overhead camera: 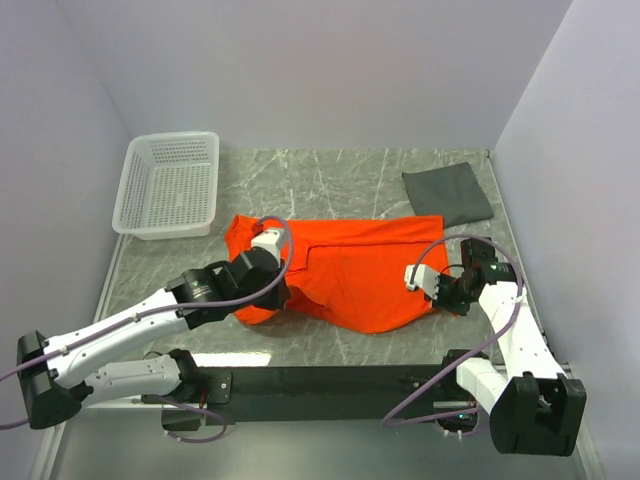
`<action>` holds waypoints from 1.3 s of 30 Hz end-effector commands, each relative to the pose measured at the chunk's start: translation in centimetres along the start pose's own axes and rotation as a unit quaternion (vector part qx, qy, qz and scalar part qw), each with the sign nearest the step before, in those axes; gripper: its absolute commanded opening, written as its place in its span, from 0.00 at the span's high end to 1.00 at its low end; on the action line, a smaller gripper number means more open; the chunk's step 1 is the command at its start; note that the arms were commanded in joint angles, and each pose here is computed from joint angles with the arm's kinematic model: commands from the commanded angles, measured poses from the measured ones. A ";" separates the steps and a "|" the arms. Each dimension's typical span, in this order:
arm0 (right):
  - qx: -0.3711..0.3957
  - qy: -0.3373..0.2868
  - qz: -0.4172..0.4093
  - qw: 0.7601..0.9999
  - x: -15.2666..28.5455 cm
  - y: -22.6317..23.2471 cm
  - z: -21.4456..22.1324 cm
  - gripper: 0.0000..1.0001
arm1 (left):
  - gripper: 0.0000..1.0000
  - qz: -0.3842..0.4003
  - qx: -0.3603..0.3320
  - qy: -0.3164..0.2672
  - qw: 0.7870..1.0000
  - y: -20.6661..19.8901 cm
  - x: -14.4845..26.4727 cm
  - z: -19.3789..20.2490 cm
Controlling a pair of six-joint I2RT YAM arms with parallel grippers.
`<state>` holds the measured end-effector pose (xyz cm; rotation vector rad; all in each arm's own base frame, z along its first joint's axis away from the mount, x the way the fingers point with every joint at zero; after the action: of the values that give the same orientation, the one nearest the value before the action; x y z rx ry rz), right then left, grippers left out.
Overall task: Fold and stack the t-shirts
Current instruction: Fold the tshirt
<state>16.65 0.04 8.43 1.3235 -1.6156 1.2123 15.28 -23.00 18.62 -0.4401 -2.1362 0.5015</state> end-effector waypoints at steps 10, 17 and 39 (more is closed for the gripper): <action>-0.082 -0.006 0.031 0.996 -0.3 -2.3 0.1 1.00 | 0.99 -0.014 0.036 -0.077 0.996 1.9 2.6 -5.9; -0.120 0.003 0.060 0.991 -0.6 -4.3 1.2 1.00 | 0.99 -0.049 0.020 -0.099 0.994 2.6 1.7 -8.7; -0.225 -0.004 0.107 0.968 -1.1 -8.2 2.5 1.00 | 0.99 -0.145 -0.139 -0.096 0.975 3.5 -1.2 -15.3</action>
<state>22.82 -1.75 7.05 0.9538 -1.8610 0.8774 27.62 -17.97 22.59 -0.2078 -2.3538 0.1413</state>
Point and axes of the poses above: each gripper's point midway between its finger pads, its own x axis back along the fingers, its own y axis along the line the jaws close on, z = x × y, the point moved 2 cm from there along x, back along the fingers, and after that the axes turned 13 degrees about x, right-handed, at the moved point
